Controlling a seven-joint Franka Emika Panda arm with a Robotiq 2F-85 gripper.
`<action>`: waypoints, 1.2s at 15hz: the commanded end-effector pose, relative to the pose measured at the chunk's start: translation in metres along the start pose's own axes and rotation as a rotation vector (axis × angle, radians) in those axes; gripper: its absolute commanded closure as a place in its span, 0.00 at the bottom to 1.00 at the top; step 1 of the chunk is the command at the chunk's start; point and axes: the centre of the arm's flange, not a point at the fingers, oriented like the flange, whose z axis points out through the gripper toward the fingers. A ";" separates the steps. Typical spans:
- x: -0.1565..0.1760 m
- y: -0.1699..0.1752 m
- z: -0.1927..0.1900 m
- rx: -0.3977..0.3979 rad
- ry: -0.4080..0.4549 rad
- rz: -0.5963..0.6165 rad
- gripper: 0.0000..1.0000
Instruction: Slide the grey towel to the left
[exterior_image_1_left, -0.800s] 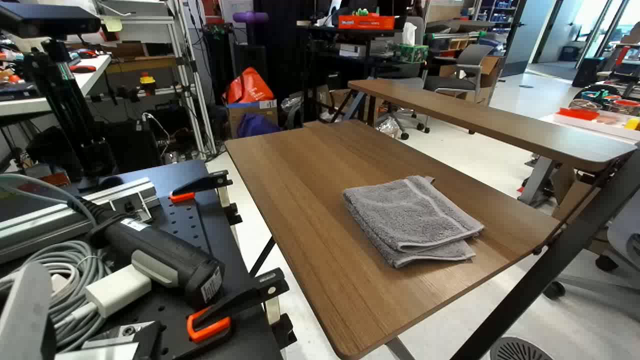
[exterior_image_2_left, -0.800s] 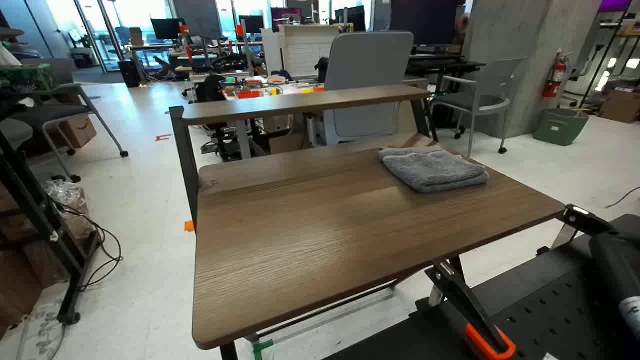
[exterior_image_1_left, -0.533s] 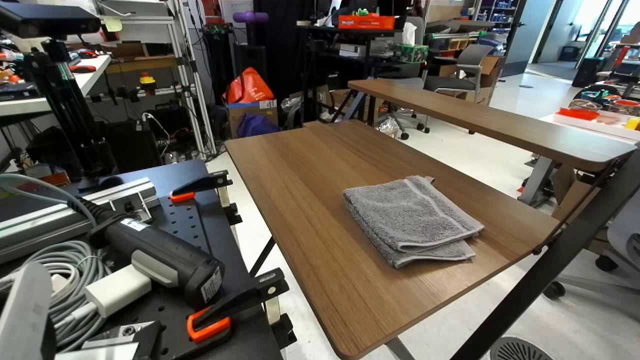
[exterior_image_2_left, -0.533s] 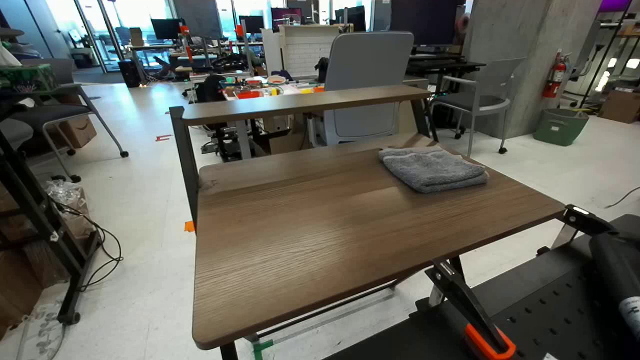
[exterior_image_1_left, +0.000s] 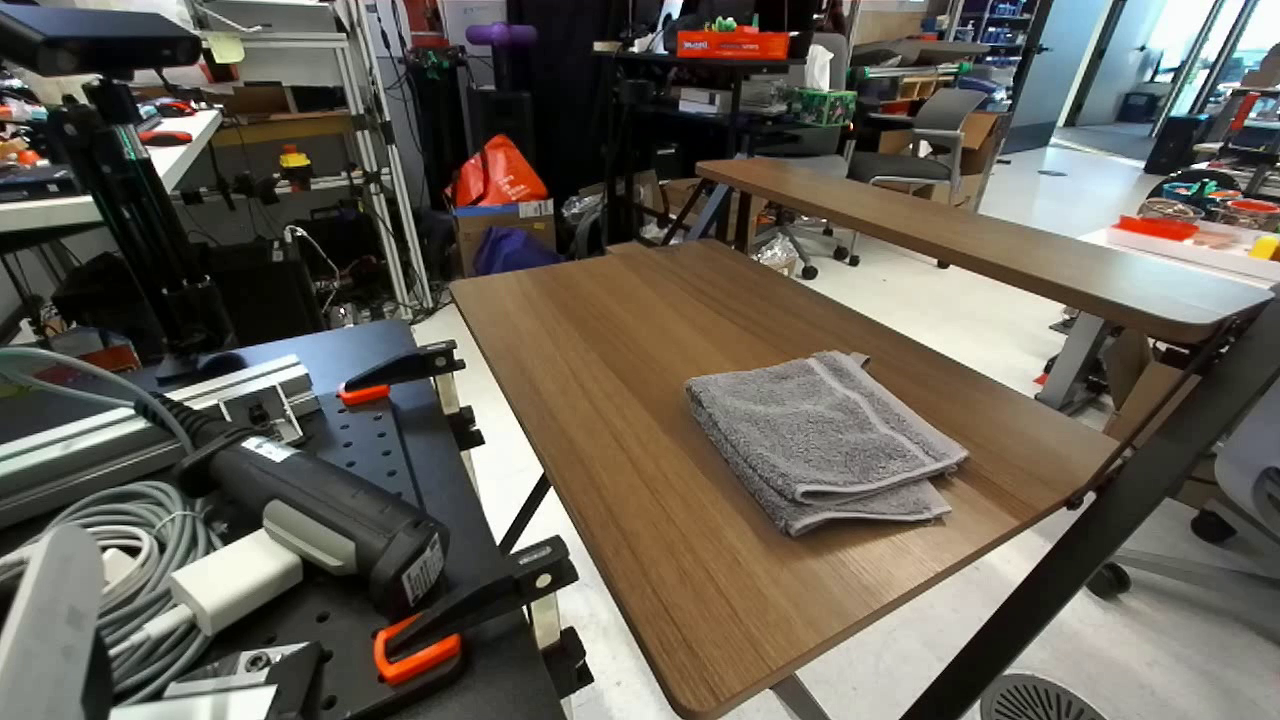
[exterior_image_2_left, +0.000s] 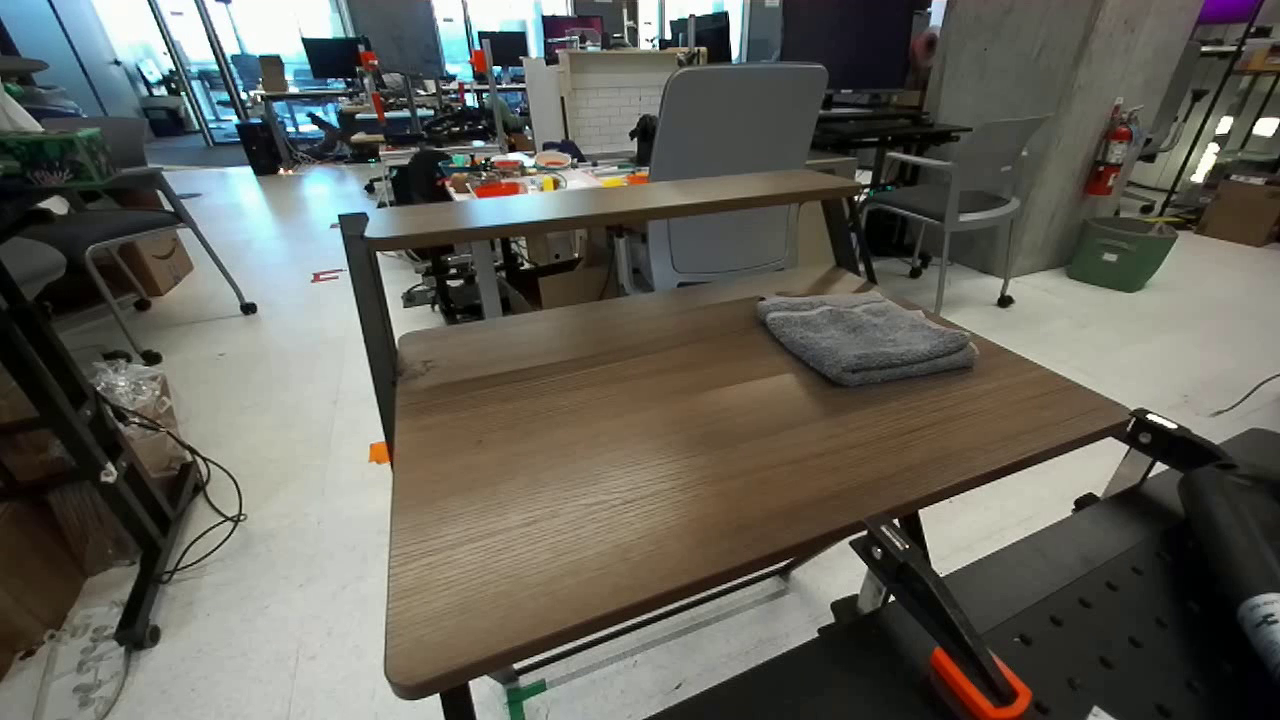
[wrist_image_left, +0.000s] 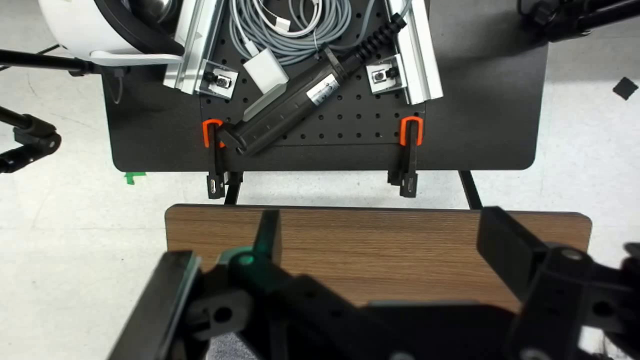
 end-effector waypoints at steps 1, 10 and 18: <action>0.000 0.000 0.000 0.000 0.000 0.000 0.00; 0.033 0.038 0.007 0.044 0.059 0.179 0.00; 0.138 0.133 0.054 0.138 0.100 0.463 0.00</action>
